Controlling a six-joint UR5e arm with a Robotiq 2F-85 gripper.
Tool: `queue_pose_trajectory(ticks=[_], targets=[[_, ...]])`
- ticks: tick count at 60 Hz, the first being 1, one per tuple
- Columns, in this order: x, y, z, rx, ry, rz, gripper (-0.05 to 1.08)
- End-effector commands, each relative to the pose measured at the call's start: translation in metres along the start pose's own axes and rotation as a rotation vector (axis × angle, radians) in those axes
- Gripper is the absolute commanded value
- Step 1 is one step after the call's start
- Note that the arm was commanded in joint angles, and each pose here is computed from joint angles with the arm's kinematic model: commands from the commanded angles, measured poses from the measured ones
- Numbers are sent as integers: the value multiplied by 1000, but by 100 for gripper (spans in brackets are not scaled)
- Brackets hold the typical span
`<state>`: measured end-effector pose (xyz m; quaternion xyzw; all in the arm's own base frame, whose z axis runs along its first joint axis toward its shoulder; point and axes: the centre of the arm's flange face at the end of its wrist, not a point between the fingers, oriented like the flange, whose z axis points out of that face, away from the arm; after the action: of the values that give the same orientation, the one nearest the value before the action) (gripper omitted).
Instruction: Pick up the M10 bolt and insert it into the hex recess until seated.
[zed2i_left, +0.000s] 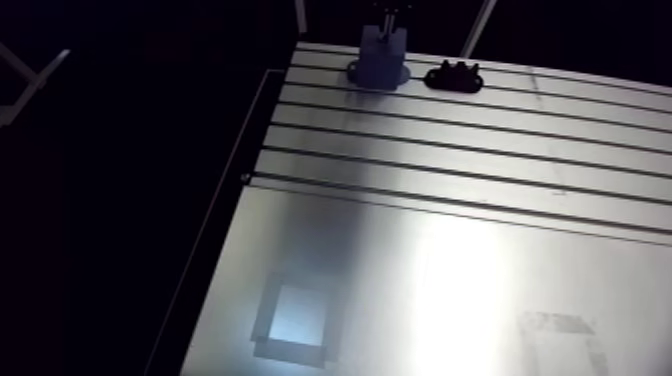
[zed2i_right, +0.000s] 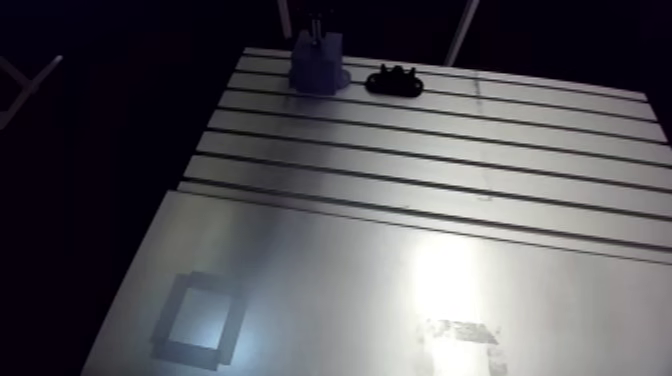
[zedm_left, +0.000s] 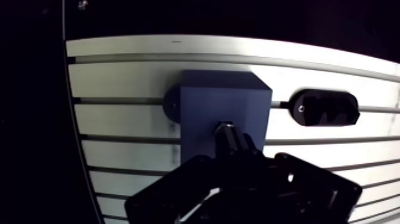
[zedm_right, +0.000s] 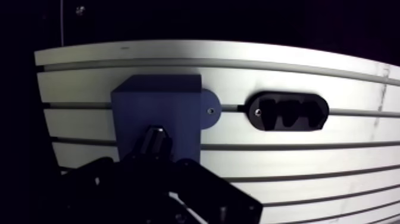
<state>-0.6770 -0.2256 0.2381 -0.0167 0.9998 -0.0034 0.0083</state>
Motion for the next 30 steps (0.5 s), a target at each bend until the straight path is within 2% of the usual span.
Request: queue_pose_trajectory(ticks=[1,30], targets=[[0,-1,2,0,-3,-7,108],[1,-1,4,1,-5,-9,108]])
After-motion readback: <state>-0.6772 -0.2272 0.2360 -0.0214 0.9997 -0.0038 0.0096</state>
